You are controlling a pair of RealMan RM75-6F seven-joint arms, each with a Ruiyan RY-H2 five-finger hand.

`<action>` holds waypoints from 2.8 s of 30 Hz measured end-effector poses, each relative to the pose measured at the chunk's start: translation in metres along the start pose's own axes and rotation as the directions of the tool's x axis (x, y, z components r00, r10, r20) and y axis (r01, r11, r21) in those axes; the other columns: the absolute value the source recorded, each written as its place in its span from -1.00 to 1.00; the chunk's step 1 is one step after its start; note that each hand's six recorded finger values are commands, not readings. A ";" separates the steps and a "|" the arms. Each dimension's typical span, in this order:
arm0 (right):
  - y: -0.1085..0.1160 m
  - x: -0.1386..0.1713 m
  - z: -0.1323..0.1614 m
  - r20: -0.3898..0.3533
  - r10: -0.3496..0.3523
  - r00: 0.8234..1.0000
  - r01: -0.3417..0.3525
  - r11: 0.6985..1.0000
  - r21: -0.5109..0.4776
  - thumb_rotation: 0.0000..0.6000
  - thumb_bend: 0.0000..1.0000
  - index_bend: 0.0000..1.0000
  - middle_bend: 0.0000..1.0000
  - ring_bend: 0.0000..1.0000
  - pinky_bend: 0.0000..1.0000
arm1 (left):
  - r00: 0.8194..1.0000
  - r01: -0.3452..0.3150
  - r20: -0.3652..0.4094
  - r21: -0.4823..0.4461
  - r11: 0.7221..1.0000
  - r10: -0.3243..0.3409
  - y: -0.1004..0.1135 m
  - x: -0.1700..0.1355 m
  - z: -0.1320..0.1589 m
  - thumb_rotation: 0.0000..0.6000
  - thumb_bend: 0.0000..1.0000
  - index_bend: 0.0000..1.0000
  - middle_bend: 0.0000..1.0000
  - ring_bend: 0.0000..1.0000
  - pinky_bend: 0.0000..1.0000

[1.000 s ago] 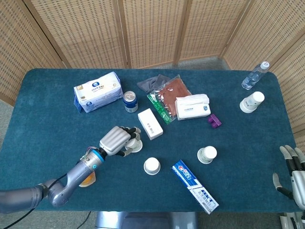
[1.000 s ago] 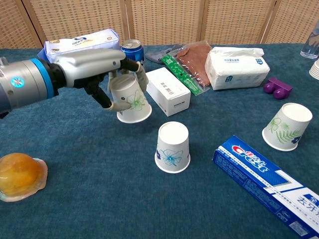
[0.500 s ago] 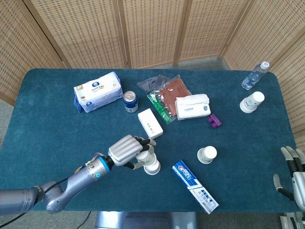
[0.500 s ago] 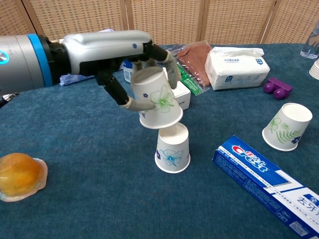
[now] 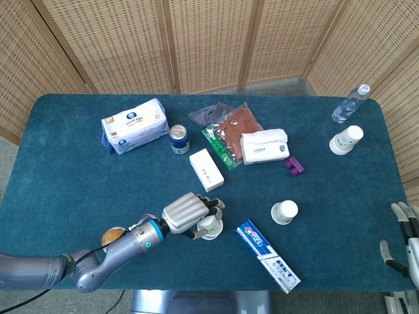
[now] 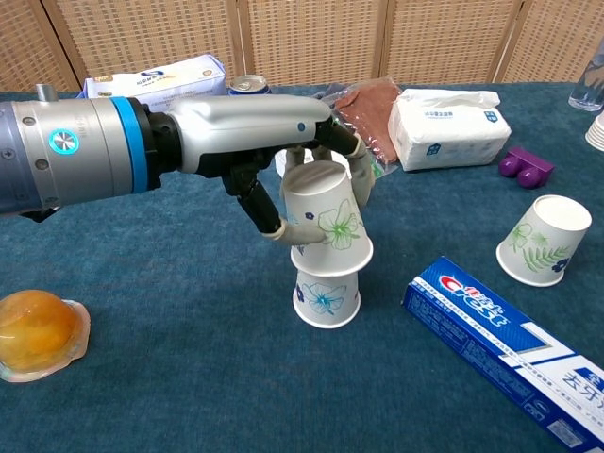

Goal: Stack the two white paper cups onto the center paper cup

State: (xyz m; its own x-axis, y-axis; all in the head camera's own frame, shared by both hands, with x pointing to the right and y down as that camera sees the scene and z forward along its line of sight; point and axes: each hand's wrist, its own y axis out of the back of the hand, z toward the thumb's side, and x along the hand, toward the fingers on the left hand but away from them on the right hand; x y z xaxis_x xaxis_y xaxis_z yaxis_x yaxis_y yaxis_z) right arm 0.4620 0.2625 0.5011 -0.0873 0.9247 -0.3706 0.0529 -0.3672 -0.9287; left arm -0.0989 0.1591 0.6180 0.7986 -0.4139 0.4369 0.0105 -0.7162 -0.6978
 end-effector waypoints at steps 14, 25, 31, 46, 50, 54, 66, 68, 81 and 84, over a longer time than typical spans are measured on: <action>0.001 0.001 -0.003 0.006 -0.004 1.000 0.004 1.000 -0.002 0.66 0.00 -1.00 -0.81 -1.00 -0.51 | 0.992 0.117 -0.047 0.090 0.989 -0.113 -0.016 0.000 -0.009 1.00 -0.24 -1.00 -1.00 -1.00 -0.74; -0.007 -0.013 0.007 -0.038 0.052 0.998 -0.051 0.998 0.020 0.66 0.01 -1.00 -0.83 -1.00 -0.51 | 0.987 0.078 -0.149 0.101 0.992 -0.062 0.003 -0.036 -0.039 1.00 -0.25 -1.00 -1.00 -1.00 -0.80; -0.021 -0.026 0.024 -0.094 0.118 0.989 -0.114 0.992 0.052 0.65 0.01 -1.00 -0.93 -1.00 -0.48 | 0.980 0.023 -0.200 0.106 0.994 -0.001 0.020 -0.075 -0.055 1.00 -0.24 -1.00 -1.00 -1.00 -0.80; -0.067 -0.063 0.080 -0.227 0.248 0.942 -0.230 0.968 0.105 0.67 -0.02 -1.00 -1.00 -1.00 -0.47 | 0.952 -0.119 -0.269 0.115 0.986 0.146 0.049 -0.167 -0.072 1.00 -0.24 -1.00 -1.00 -1.00 -0.80; -0.080 -0.072 0.093 -0.253 0.283 0.925 -0.260 0.958 0.120 0.67 -0.02 -1.00 -1.00 -1.00 -0.47 | 0.940 -0.162 -0.289 0.094 0.982 0.182 0.052 -0.188 -0.075 1.00 -0.25 -1.00 -1.00 -1.00 -0.80; -0.092 -0.082 0.107 -0.276 0.313 0.909 -0.286 0.949 0.132 0.67 -0.02 -1.00 -1.00 -1.00 -0.45 | 0.926 -0.206 -0.304 0.090 0.974 0.224 0.058 -0.206 -0.078 1.00 -0.24 -1.00 -1.00 -1.00 -0.80; -0.113 -0.097 0.130 -0.298 0.376 0.877 -0.338 0.925 0.172 0.68 -0.02 -1.00 -1.00 -1.00 -0.41 | 0.907 -0.251 -0.325 0.090 0.964 0.267 0.062 -0.233 -0.084 1.00 -0.24 -1.00 -1.00 -1.00 -0.80; -0.117 -0.098 0.132 -0.298 0.385 0.874 -0.346 0.921 0.176 0.68 -0.02 -1.00 -1.00 -1.00 -0.39 | 0.905 -0.254 -0.329 0.088 0.963 0.269 0.062 -0.234 -0.086 1.00 -0.24 -1.00 -1.00 -1.00 -0.80; -0.133 -0.105 0.152 -0.313 0.430 0.847 -0.377 0.900 0.218 0.99 -0.14 -1.00 -0.81 -1.00 -0.20 | 0.894 -0.269 -0.352 0.078 0.960 0.279 0.060 -0.242 -0.095 1.00 -0.24 -1.00 -1.00 -1.00 -0.81; -0.134 -0.107 0.155 -0.312 0.430 0.847 -0.377 0.900 0.217 1.00 -0.23 -0.90 -0.67 -0.92 -0.11 | 0.891 -0.274 -0.355 0.076 0.959 0.283 0.060 -0.244 -0.096 1.00 -0.24 -1.00 -1.00 -1.00 -0.81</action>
State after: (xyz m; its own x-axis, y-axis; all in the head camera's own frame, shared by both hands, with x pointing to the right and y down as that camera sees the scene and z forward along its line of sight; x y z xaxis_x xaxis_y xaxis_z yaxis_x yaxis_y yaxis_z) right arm 0.3104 0.1974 0.6625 0.2591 0.6570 -0.7080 -0.1352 -0.7012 -0.7001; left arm -0.3511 0.1635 0.5237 0.5014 -0.7706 0.3934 -0.1629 -0.5306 -0.8318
